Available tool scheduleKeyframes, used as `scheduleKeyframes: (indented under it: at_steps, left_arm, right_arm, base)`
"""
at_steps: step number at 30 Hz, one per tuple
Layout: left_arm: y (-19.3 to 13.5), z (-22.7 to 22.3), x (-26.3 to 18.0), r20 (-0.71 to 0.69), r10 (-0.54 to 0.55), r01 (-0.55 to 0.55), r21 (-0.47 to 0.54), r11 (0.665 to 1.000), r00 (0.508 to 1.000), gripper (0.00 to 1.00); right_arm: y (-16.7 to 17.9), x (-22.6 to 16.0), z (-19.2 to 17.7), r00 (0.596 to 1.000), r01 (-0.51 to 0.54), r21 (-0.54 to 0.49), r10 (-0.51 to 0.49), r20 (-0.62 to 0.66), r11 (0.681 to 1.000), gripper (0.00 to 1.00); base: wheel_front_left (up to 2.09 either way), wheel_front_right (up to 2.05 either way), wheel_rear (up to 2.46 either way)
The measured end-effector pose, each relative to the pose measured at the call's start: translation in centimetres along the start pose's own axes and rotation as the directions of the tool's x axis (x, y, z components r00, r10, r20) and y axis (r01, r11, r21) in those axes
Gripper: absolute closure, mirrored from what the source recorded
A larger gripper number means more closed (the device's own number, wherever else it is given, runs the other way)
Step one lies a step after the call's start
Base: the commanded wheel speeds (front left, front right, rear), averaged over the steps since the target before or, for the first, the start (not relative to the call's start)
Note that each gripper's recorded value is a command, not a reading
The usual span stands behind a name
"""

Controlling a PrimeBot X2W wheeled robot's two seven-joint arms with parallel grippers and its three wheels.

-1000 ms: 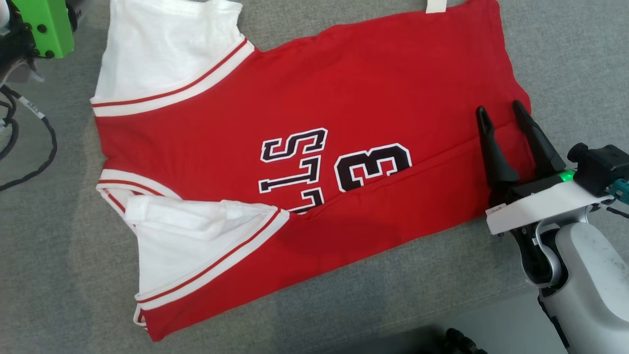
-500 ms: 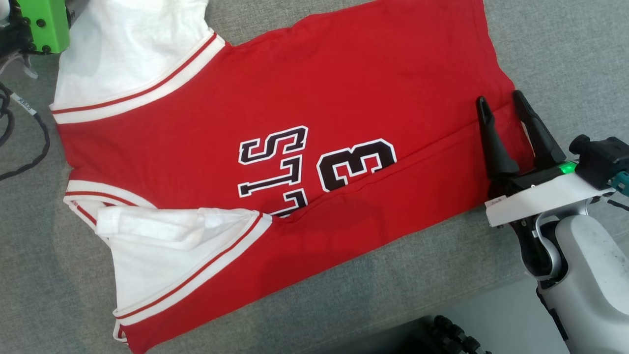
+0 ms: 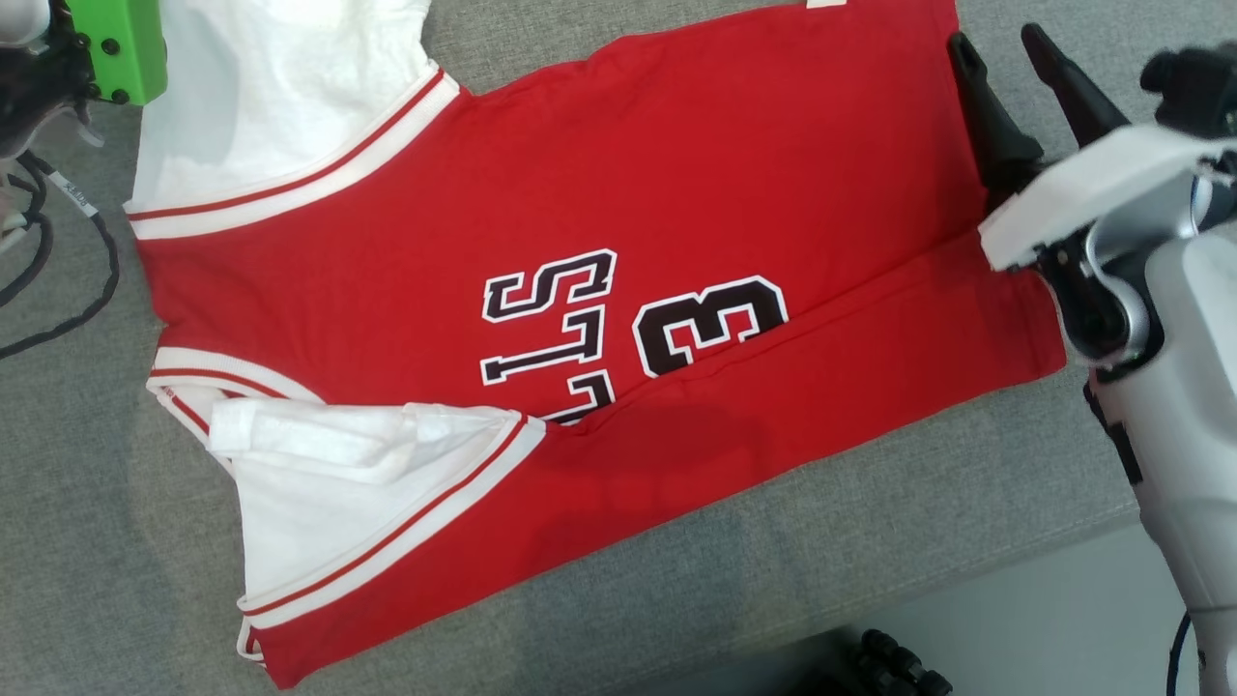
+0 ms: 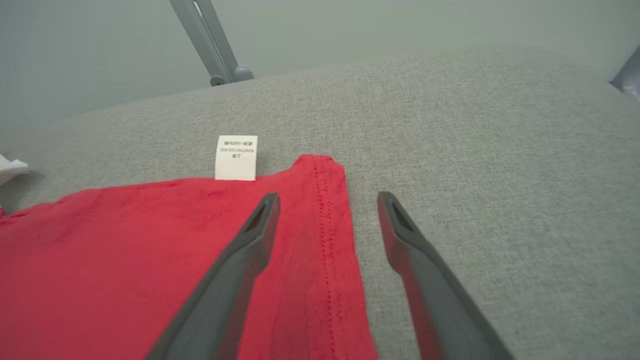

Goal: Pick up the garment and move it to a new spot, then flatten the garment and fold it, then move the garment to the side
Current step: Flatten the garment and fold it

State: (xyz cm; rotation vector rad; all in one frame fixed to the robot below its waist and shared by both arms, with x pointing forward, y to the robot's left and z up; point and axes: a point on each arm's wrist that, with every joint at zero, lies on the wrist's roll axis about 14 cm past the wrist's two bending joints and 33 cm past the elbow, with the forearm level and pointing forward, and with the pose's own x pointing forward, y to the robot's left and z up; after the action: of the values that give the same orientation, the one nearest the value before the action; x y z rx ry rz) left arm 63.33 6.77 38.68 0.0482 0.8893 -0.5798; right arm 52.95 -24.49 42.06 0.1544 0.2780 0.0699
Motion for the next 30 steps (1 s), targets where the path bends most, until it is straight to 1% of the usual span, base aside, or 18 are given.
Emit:
scheduleKeyframes:
  at_steps: [3, 5, 7, 9, 11, 16, 20, 21, 22, 24, 26, 27, 28, 30]
  left_arm:
    - [-0.3, 0.4, -0.1, 0.024, -0.012, 0.011, 0.018, 1.0, 1.0, 1.0]
    - [-0.5, 0.8, -0.3, 0.053, -0.016, 0.015, 0.027, 1.0, 0.998, 1.0]
    - [-0.4, 1.2, -0.5, 0.068, -0.016, 0.014, 0.034, 0.999, 0.998, 1.0]
    - [-0.2, 1.2, -0.6, 0.075, -0.016, 0.014, 0.035, 0.999, 0.997, 1.0]
    - [-0.2, 1.1, -0.6, 0.075, -0.017, 0.014, 0.035, 0.999, 0.997, 1.0]
    - [0.2, 0.8, -0.7, 0.071, -0.013, 0.01, 0.04, 0.999, 0.997, 1.0]
    - [0.3, 0.6, -0.7, 0.068, -0.013, 0.01, 0.044, 0.999, 0.998, 1.0]
    - [0.3, 0.6, -0.7, 0.066, -0.012, 0.009, 0.046, 0.999, 0.998, 1.0]
    - [0.3, 0.6, -0.7, 0.065, -0.012, 0.009, 0.047, 0.999, 0.998, 1.0]
    - [0.3, 0.5, -0.7, 0.063, -0.013, 0.01, 0.048, 0.999, 0.998, 1.0]
    - [0.2, 0.5, -0.7, 0.061, -0.016, 0.012, 0.05, 0.999, 0.998, 1.0]
    - [0.2, 0.5, -0.7, 0.061, -0.017, 0.014, 0.05, 0.999, 0.998, 1.0]
    - [0.2, 0.5, -0.7, 0.061, -0.017, 0.014, 0.052, 0.999, 0.998, 1.0]
    - [0.2, 0.4, -0.7, 0.059, -0.016, 0.013, 0.053, 0.998, 0.998, 1.0]
  right_arm:
    - [0.4, 2.2, 0.4, 0.994, -0.011, -0.023, 0.008, -0.111, 1.0, 0.0]
    - [0.6, 3.3, -0.2, 0.979, -0.017, -0.044, 0.007, -0.206, 0.999, 0.0]
    - [1.0, 4.1, -0.7, 0.962, -0.022, -0.054, 0.007, -0.274, 0.998, 0.0]
    - [1.0, 5.0, -1.0, 0.942, -0.018, -0.091, -0.014, -0.336, 0.996, 0.0]
    - [1.0, 5.2, -1.0, 0.938, -0.015, -0.098, -0.02, -0.347, 0.995, 0.0]
    - [0.7, 5.7, -1.6, 0.915, -0.002, -0.154, -0.06, -0.4, 0.988, 0.0]
    - [0.6, 6.0, -1.5, 0.909, 0.005, -0.182, -0.081, -0.409, 0.983, 0.0]
    - [0.6, 6.0, -1.3, 0.909, 0.007, -0.188, -0.084, -0.408, 0.982, 0.05]
    - [0.6, 6.1, -1.2, 0.909, 0.008, -0.193, -0.087, -0.408, 0.981, 0.23]
    - [0.6, 6.1, -1.3, 0.902, 0.009, -0.207, -0.097, -0.421, 0.978, 0.44]
    - [0.7, 6.0, -1.4, 0.896, 0.008, -0.208, -0.099, -0.432, 0.978, 0.6]
    - [0.8, 6.0, -1.5, 0.893, 0.007, -0.207, -0.099, -0.439, 0.978, 0.6]
    - [0.9, 6.0, -1.6, 0.888, 0.005, -0.203, -0.098, -0.45, 0.979, 0.68]
    - [1.1, 5.9, -1.7, 0.883, 0.003, -0.203, -0.098, -0.458, 0.979, 1.0]
  base:
    - [0.0, 0.0, 0.0]
    - [0.0, 0.0, 0.0]
    - [0.0, 0.0, 0.0]
    - [0.0, 0.0, 0.0]
    - [0.0, 0.0, 0.0]
    - [0.0, 0.0, 0.0]
    - [0.0, 0.0, 0.0]
    - [0.0, 0.0, 0.0]
    - [0.0, 0.0, 0.0]
    - [0.0, 0.0, 0.0]
    - [0.0, 0.0, 0.0]
    - [0.0, 0.0, 0.0]
    - [0.0, 0.0, 0.0]
    - [0.0, 0.0, 0.0]
